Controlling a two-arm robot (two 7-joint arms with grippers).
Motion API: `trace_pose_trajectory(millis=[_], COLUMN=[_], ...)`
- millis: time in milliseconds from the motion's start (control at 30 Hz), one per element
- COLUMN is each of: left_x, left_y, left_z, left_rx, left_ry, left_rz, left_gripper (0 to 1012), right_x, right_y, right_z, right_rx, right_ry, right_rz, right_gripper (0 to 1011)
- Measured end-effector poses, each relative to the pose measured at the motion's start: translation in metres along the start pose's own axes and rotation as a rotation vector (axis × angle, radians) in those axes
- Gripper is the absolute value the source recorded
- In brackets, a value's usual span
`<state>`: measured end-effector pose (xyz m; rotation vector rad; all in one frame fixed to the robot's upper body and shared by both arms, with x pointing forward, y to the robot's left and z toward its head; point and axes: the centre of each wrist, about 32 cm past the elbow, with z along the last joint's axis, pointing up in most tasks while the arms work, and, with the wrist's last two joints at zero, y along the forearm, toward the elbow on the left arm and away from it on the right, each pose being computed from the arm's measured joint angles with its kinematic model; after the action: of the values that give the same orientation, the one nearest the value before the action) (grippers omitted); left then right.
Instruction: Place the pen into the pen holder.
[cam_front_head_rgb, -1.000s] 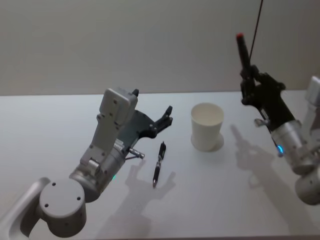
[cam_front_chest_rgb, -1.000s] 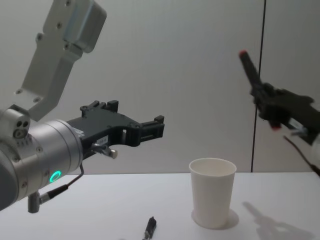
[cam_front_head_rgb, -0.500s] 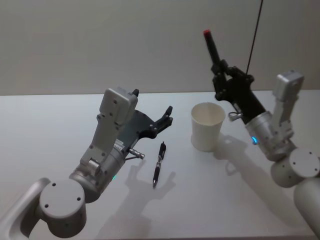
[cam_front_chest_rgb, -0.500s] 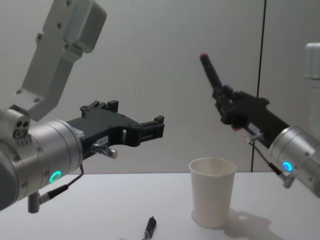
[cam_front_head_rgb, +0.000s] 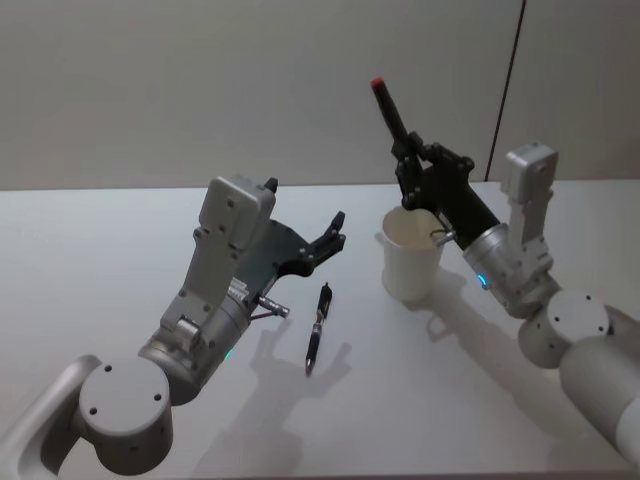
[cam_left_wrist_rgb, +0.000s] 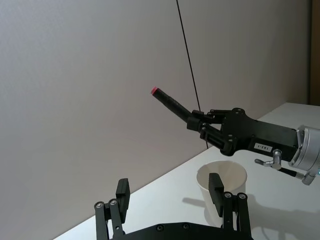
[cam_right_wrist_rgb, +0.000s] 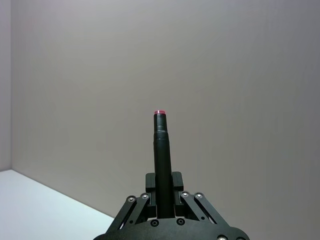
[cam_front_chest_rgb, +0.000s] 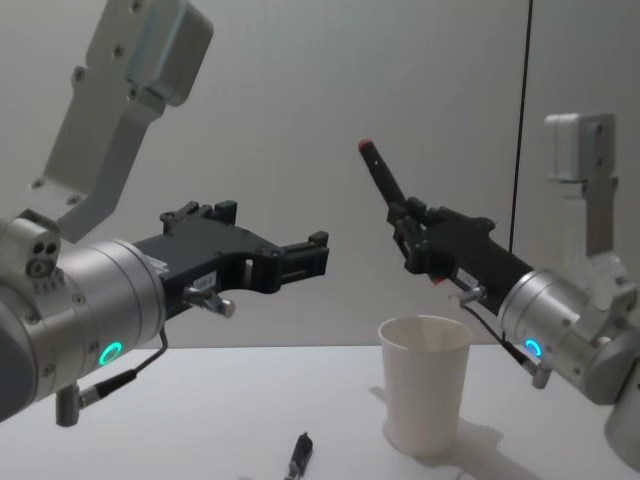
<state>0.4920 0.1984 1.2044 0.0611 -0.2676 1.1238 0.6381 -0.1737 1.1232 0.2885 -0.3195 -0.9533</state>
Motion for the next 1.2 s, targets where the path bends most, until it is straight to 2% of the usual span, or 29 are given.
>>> trace_pose_trajectory(millis=[333, 633, 1200], left_x=[0.0000, 0.0000, 0.0000], left_y=[0.0000, 0.0000, 0.0000], left_z=[0.0000, 0.0000, 0.0000], left_rx=[0.000, 0.000, 0.000], left_ry=[0.000, 0.000, 0.000], left_rz=[0.000, 0.000, 0.000], left_gripper=[1004, 1004, 1004], right_x=[-0.005, -0.004, -0.002], right_y=[0.002, -0.002, -0.009], right_z=[-0.004, -0.006, -0.010], right_rx=[-0.049, -0.078, -0.102], right_ry=[-0.038, -0.060, -0.063], right_rz=[-0.002, -0.013, -0.030], right_gripper=[173, 173, 175])
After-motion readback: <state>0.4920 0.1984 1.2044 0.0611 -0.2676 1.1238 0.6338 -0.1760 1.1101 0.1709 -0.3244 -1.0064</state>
